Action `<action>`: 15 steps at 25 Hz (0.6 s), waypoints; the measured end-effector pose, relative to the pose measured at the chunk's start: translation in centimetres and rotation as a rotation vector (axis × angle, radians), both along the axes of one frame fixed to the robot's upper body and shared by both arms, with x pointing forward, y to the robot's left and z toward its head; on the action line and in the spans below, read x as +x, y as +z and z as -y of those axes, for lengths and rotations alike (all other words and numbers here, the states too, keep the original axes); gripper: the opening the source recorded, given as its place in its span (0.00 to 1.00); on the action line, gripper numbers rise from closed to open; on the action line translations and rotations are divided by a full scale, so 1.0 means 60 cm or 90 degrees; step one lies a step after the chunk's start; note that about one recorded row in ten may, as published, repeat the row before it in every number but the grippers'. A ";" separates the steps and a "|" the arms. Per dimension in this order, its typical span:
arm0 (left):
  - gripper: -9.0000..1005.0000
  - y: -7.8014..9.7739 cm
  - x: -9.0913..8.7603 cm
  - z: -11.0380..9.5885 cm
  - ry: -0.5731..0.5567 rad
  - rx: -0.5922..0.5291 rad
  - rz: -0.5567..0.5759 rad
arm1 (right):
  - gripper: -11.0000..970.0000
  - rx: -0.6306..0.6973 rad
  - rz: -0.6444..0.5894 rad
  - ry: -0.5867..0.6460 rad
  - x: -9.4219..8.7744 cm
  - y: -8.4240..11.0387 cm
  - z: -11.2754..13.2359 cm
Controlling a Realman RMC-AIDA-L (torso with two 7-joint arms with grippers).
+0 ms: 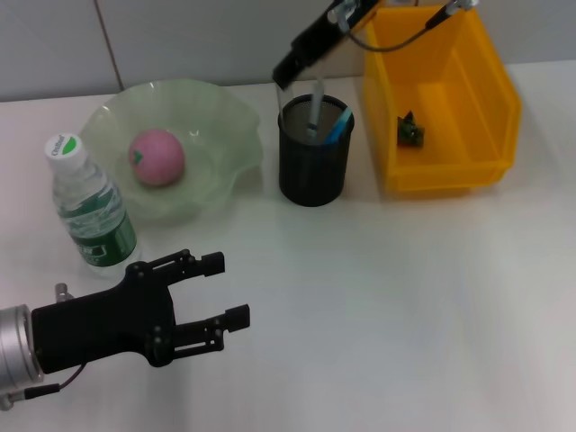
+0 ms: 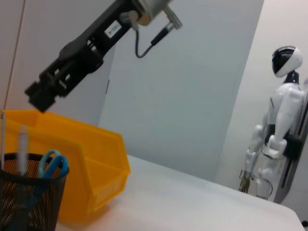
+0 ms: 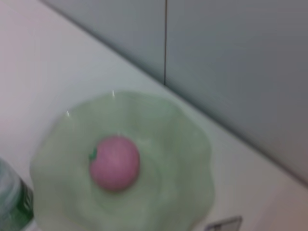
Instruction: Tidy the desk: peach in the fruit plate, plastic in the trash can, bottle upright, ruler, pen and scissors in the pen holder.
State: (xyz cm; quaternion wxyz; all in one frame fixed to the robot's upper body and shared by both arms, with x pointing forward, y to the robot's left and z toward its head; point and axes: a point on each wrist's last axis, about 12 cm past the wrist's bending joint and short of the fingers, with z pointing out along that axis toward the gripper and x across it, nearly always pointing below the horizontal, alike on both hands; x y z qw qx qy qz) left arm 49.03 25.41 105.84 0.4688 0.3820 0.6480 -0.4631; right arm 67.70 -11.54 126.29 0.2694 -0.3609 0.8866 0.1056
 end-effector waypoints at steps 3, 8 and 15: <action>0.80 0.003 0.001 -0.001 0.003 -0.010 -0.009 | 0.68 0.082 0.054 0.043 -0.032 0.000 0.024; 0.80 0.004 0.000 -0.004 0.012 -0.021 -0.003 | 0.76 0.220 0.125 0.141 -0.082 -0.021 0.065; 0.80 0.002 -0.003 -0.009 0.028 -0.034 -0.009 | 0.76 0.366 0.195 0.204 -0.129 -0.096 0.136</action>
